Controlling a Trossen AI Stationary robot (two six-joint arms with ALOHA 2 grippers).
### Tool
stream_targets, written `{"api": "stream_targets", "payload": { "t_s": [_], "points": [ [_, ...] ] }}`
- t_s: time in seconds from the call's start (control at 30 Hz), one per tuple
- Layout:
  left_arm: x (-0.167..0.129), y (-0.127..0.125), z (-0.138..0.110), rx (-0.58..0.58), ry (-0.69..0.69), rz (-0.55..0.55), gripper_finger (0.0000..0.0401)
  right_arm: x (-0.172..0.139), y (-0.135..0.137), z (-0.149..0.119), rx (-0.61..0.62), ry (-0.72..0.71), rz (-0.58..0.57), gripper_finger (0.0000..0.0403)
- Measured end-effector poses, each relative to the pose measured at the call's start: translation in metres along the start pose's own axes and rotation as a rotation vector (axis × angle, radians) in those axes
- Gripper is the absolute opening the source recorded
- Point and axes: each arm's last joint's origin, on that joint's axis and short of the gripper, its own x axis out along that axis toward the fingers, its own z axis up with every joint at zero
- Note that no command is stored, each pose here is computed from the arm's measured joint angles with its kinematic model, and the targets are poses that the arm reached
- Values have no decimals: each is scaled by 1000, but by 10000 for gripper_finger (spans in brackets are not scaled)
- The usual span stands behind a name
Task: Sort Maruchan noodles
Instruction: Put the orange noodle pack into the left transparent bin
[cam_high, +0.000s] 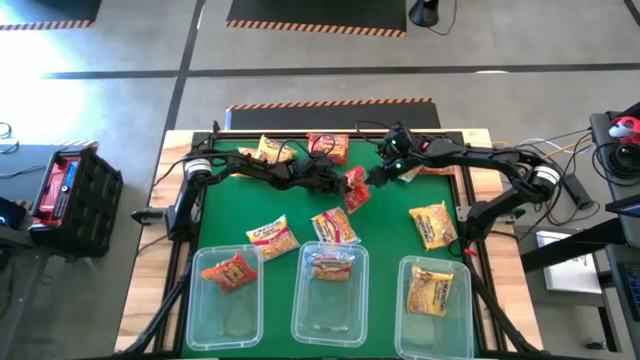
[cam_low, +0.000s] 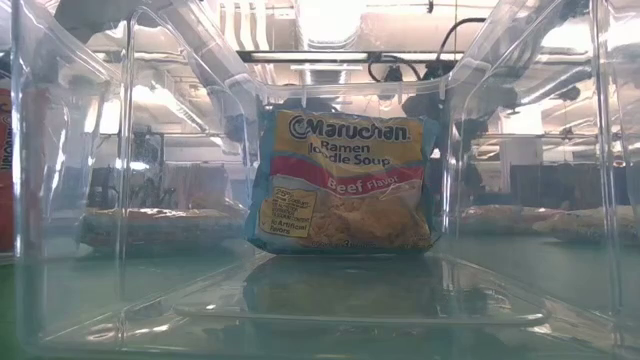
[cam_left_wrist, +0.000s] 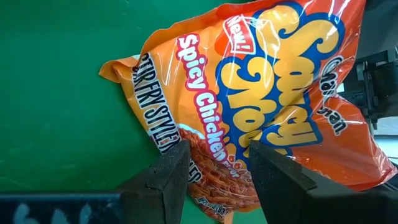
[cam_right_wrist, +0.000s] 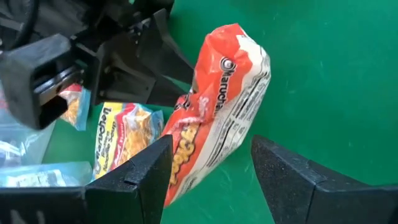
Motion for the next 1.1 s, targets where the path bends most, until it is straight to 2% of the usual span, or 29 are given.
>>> {"api": "stream_targets", "payload": {
  "t_s": [0.73, 1.1],
  "points": [
    [0, 0, 0, 2, 0, -1, 149, 25, 7, 0, 20, 6, 37, 208],
    [0, 0, 0, 1, 0, 0, 149, 36, 7, -4, 47, -1, -33, 208]
  ]
}}
